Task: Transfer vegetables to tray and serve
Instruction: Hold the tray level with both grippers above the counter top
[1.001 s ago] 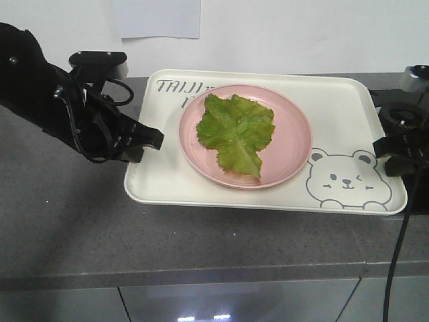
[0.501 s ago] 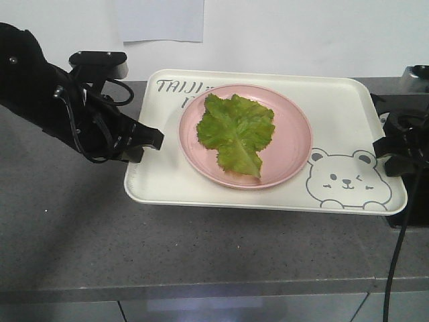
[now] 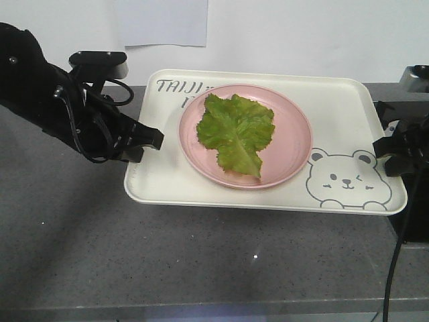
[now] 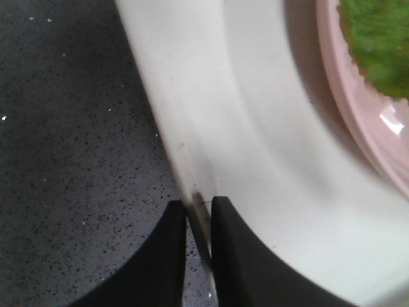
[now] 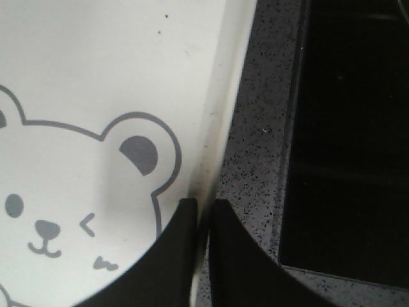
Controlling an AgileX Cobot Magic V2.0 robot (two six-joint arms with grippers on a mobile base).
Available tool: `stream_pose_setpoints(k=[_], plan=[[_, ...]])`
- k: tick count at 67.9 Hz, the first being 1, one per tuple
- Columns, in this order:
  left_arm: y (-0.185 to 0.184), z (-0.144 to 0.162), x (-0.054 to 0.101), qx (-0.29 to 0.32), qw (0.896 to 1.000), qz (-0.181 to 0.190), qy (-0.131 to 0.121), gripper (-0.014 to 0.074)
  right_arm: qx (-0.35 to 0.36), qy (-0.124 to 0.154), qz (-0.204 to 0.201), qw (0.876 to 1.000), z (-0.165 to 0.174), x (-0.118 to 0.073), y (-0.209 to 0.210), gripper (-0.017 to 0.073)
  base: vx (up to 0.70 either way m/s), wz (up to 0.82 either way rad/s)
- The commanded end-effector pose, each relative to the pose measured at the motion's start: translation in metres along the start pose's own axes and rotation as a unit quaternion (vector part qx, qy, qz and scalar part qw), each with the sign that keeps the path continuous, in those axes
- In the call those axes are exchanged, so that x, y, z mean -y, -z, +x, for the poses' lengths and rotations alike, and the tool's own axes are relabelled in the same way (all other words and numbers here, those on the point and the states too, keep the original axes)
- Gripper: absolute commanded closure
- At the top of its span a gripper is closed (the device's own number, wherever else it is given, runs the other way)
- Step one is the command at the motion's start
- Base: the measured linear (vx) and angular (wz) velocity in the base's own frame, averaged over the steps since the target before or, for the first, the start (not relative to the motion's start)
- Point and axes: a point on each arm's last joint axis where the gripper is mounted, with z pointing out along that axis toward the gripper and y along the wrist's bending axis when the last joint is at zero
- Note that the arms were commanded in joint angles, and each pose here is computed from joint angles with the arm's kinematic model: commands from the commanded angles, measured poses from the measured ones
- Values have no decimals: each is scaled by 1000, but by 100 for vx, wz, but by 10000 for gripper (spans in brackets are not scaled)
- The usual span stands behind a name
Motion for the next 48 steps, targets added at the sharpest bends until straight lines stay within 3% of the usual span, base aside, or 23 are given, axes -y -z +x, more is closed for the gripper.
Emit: stream_pose_setpoints(k=[1,48], plan=[[26,-12,23,83,994,73,13,599,51,0,-63,997,-8,-21,21,565,6,0],[26,-12,23,83,994,73,13,599,51,0,-63,997,-8,-21,21,565,6,-1]])
